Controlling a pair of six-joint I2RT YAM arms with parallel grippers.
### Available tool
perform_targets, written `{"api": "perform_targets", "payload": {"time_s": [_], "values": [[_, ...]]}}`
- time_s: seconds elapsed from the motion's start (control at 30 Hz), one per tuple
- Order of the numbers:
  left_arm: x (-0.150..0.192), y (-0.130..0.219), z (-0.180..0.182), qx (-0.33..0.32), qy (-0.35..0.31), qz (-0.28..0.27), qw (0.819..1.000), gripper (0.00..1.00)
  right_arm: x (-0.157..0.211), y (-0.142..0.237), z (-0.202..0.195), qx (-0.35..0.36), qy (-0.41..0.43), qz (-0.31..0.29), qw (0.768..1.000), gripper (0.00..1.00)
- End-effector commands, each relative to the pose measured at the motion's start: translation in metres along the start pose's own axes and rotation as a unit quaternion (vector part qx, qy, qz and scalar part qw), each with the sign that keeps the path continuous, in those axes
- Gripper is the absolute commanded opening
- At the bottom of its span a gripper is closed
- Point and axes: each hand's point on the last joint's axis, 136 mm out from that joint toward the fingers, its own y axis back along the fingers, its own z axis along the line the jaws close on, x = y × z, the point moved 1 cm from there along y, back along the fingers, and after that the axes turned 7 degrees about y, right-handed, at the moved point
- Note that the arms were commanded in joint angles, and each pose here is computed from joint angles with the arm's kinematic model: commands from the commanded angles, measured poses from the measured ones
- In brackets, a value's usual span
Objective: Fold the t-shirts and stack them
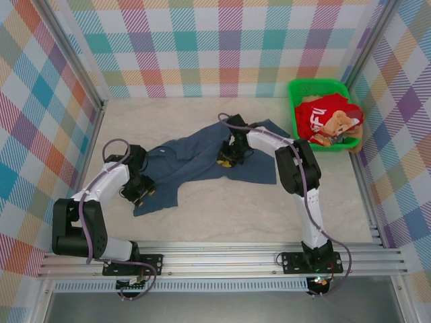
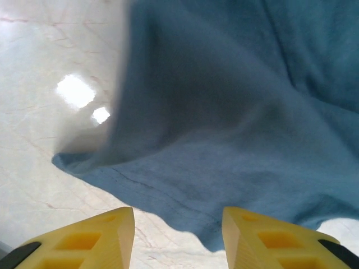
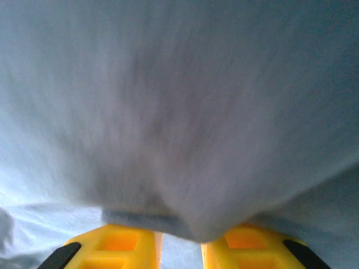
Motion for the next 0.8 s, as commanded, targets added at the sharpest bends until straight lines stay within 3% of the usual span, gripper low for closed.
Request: {"api": "perform_targets", "payload": {"time_s": [0.0, 0.13, 0.37, 0.6, 0.77], "values": [[0.004, 0.009, -0.014, 0.039, -0.013, 0.01, 0.999, 0.43, -0.015, 0.0, -0.053, 0.063, -0.07, 0.017, 0.995, 0.25], [0.014, 0.003, -0.011, 0.039, -0.029, 0.028, 0.998, 0.41, -0.035, 0.005, -0.067, 0.049, -0.081, 0.015, 0.995, 0.27], [0.058, 0.001, -0.011, 0.059, -0.084, 0.07, 0.992, 0.42, -0.039, 0.024, -0.039, 0.021, -0.042, 0.011, 0.999, 0.34], [0.105, 0.007, 0.004, 0.025, -0.101, 0.094, 0.99, 0.46, -0.028, 0.086, -0.023, 0.028, -0.014, -0.048, 0.998, 0.44], [0.122, -0.015, -0.003, -0.007, -0.102, 0.119, 0.988, 0.46, -0.01, 0.12, -0.022, 0.028, 0.005, -0.081, 0.996, 0.46]]}}
